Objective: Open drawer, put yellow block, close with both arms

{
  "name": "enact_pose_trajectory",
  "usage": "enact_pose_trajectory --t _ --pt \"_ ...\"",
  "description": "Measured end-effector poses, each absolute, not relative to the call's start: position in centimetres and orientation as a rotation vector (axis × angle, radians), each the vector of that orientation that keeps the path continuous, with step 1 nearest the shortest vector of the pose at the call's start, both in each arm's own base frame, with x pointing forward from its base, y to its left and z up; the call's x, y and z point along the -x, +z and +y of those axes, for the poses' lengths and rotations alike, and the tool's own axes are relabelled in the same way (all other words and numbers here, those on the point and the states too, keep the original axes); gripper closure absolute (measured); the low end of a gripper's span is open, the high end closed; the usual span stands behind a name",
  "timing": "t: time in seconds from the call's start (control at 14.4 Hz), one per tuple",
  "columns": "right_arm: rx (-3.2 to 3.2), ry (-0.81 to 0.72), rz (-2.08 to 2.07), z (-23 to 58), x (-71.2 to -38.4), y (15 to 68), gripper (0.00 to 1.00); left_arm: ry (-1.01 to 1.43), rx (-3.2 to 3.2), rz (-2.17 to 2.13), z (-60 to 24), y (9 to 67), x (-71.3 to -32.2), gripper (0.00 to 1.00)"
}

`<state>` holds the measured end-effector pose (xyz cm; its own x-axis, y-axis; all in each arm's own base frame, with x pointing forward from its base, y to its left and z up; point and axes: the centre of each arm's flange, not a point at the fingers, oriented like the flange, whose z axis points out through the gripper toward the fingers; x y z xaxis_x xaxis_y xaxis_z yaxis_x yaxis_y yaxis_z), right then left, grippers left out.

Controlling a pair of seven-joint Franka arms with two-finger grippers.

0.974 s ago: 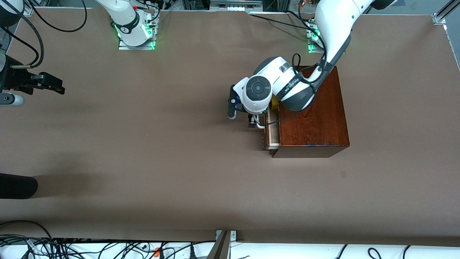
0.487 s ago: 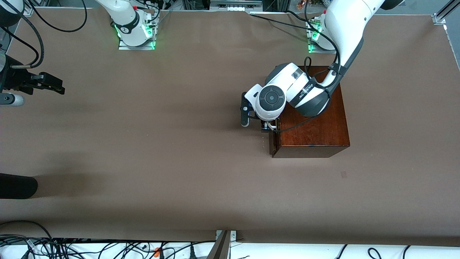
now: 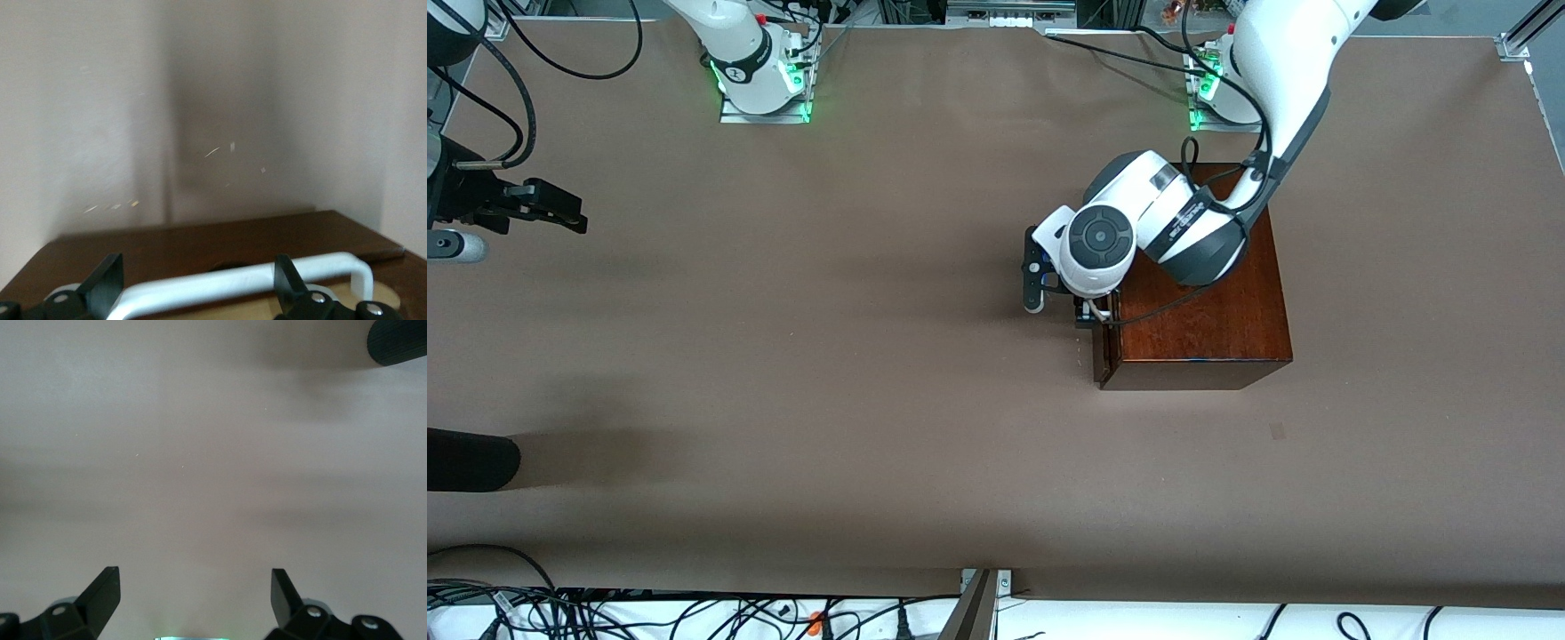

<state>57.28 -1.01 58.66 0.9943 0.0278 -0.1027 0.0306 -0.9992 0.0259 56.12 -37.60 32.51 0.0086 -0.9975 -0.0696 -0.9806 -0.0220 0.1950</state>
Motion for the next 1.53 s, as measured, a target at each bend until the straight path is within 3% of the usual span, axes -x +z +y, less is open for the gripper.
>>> enact_pose_trajectory --t 0.42,0.9,1.25,1.53 --pt "-3.110 -0.155 0.046 -1.0 -57.3 58.7 0.00 -0.377 -2.507 -1.759 -34.3 46.1 -57.0 0.00" --pt "-3.111 -0.129 0.049 -0.9 -57.1 59.5 0.00 -0.417 -2.820 -1.267 -20.3 53.2 -61.1 0.00" --pt "-3.112 -0.099 0.065 -0.3 -56.9 60.5 0.00 -0.250 -3.090 -0.841 -12.4 59.8 -60.6 0.00" --pt "-3.112 -0.095 0.064 -0.4 -57.0 60.5 0.00 -0.028 -3.190 -0.259 -8.2 60.8 -58.6 0.00"
